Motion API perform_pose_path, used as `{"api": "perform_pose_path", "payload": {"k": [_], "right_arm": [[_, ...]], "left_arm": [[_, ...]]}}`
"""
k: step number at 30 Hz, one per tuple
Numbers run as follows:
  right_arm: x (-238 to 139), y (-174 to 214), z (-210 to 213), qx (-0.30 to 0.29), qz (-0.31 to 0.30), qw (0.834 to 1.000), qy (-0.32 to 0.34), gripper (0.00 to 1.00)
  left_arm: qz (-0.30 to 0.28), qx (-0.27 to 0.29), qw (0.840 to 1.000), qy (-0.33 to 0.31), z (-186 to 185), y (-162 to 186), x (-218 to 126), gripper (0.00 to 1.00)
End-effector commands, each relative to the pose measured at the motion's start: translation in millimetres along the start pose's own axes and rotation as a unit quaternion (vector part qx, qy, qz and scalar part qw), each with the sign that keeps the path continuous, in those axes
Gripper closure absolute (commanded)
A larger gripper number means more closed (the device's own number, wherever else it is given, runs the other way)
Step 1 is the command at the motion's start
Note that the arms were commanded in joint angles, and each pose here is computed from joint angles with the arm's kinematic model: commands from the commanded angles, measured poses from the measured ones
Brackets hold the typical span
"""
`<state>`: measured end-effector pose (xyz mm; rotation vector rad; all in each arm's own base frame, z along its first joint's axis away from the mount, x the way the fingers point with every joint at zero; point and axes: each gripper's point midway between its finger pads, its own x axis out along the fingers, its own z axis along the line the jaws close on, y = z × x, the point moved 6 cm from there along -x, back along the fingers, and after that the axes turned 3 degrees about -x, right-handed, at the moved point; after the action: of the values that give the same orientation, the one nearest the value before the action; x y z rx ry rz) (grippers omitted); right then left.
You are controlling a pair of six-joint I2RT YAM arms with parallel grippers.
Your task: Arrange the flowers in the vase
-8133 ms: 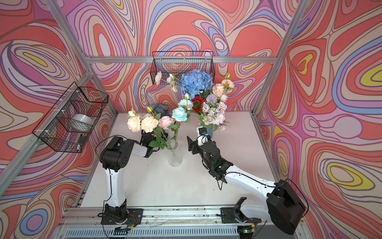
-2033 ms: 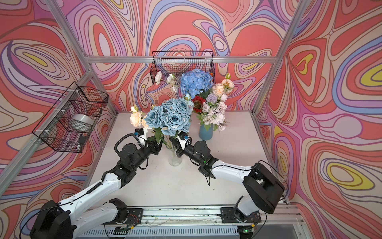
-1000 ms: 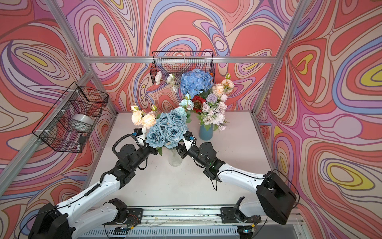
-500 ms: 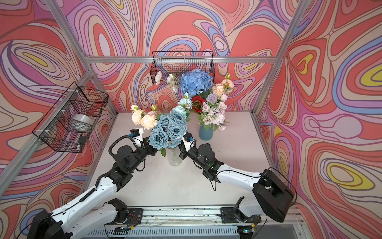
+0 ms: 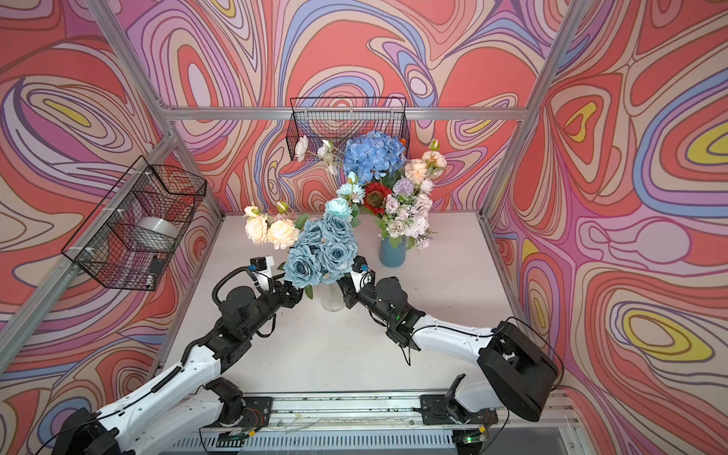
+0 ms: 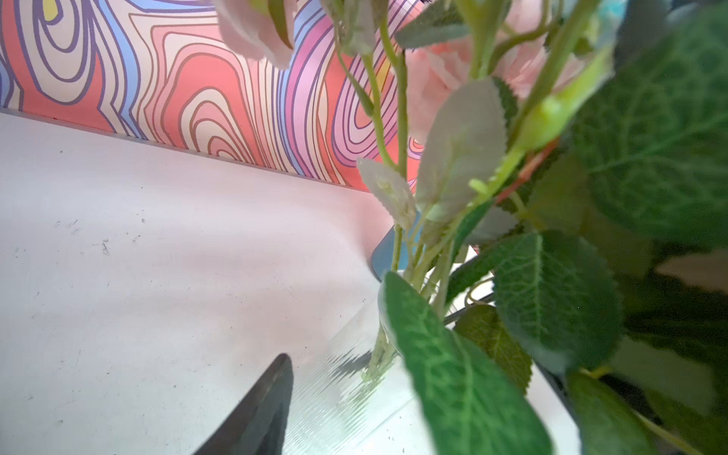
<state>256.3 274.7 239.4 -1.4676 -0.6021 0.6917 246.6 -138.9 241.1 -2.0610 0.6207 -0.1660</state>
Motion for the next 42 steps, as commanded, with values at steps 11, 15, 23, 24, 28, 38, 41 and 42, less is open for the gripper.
{"api": "perform_pose_path", "payload": {"k": [11,15,23,24,28,38,41,42], "right_arm": [[-33.6,25.8,-5.8,0.033,0.069,0.996,0.034,0.36],[-27.8,46.3,-6.7,0.043,0.086,0.995,0.037,0.3],[6.2,80.9,-10.3,0.053,0.097,0.993,0.051,0.24],[10.5,84.7,-11.4,0.051,0.099,0.992,0.054,0.23],[31.1,93.7,-10.2,0.04,0.112,0.992,0.047,0.23],[74.8,116.2,-9.4,0.029,0.125,0.991,0.037,0.21],[90.2,118.3,-7.4,0.024,0.126,0.991,0.028,0.21],[94.8,119.2,-7.4,0.021,0.126,0.992,0.026,0.22]], "left_arm": [[-0.01,-0.04,0.994,-0.098,36.6,19.5,-8.1,0.28],[-0.006,-0.046,0.991,-0.128,49.1,29.4,-4.7,0.25],[0.007,-0.057,0.988,-0.144,61.7,41.1,2.5,0.22],[0.005,-0.06,0.987,-0.148,64.6,42.0,1.4,0.23],[0.002,-0.082,0.983,-0.165,78.5,45.3,-4.6,0.22],[-0.027,-0.142,0.969,-0.203,113.3,43.1,-28.0,0.22],[-0.033,-0.139,0.968,-0.207,114.4,40.3,-31.9,0.22],[-0.033,-0.139,0.968,-0.208,115.3,40.2,-33.0,0.22]]}}
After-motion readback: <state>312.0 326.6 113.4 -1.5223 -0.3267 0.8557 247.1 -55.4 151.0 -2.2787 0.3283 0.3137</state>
